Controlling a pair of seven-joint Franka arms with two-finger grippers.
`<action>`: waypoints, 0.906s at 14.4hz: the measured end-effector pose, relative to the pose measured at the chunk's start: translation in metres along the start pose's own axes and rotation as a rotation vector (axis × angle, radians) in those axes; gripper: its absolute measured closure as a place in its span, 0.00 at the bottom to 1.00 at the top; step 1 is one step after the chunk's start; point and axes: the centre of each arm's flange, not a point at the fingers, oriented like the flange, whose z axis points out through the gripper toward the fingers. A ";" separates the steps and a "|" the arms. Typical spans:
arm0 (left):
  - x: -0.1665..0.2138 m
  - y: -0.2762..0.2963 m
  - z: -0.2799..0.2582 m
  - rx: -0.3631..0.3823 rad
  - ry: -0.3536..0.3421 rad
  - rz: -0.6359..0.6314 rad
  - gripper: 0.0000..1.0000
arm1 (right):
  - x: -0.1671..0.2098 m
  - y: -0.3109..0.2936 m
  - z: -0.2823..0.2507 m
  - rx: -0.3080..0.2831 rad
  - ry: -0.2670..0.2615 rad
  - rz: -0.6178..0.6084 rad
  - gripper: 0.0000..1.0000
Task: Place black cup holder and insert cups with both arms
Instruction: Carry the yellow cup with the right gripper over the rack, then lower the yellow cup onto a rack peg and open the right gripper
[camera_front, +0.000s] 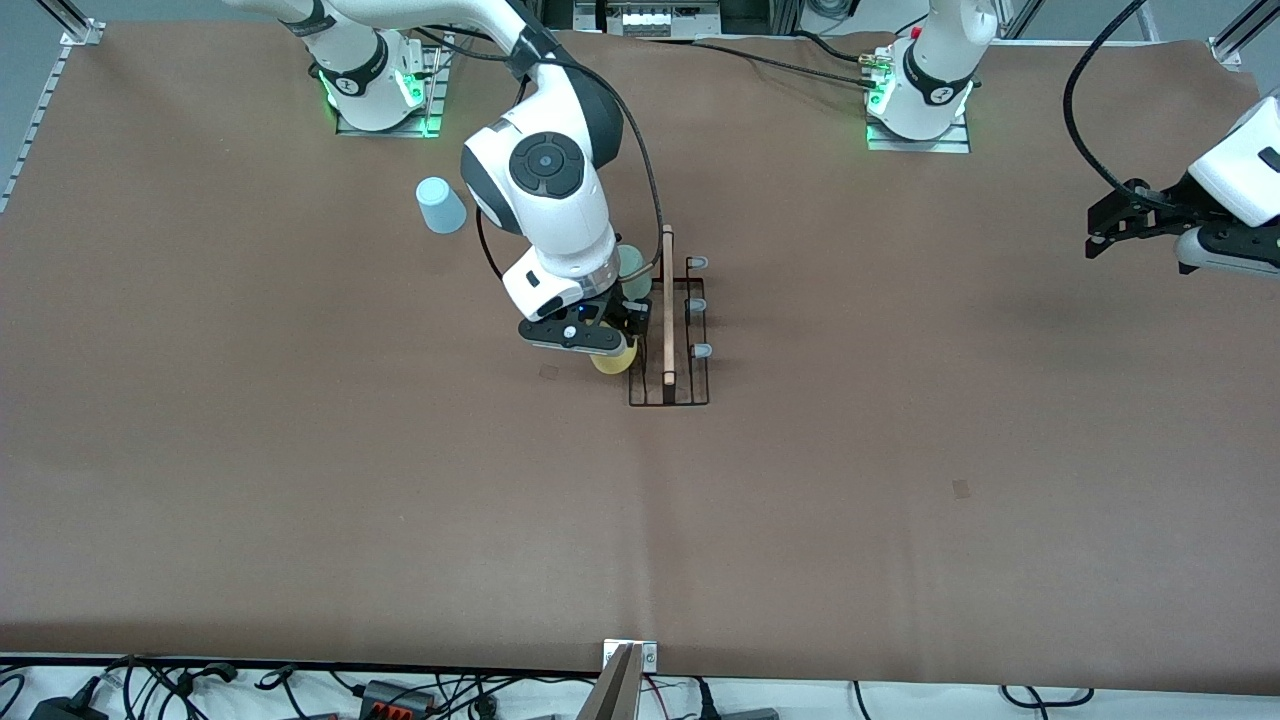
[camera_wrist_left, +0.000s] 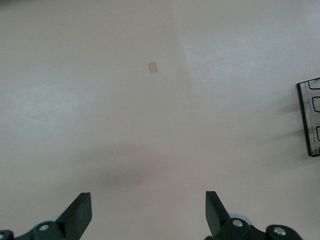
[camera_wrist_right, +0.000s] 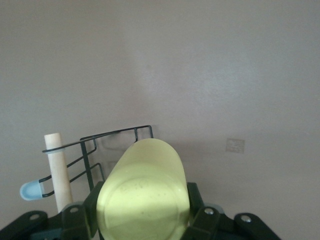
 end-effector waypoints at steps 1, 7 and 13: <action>0.000 0.000 0.000 0.000 0.000 0.000 0.00 | -0.002 -0.002 0.000 0.002 0.000 -0.002 0.32; 0.000 -0.001 0.000 0.000 0.000 -0.001 0.00 | -0.020 -0.017 0.020 0.010 -0.001 -0.004 0.32; 0.000 -0.001 0.000 0.000 0.000 -0.001 0.00 | -0.015 -0.018 0.024 0.023 0.015 -0.002 0.01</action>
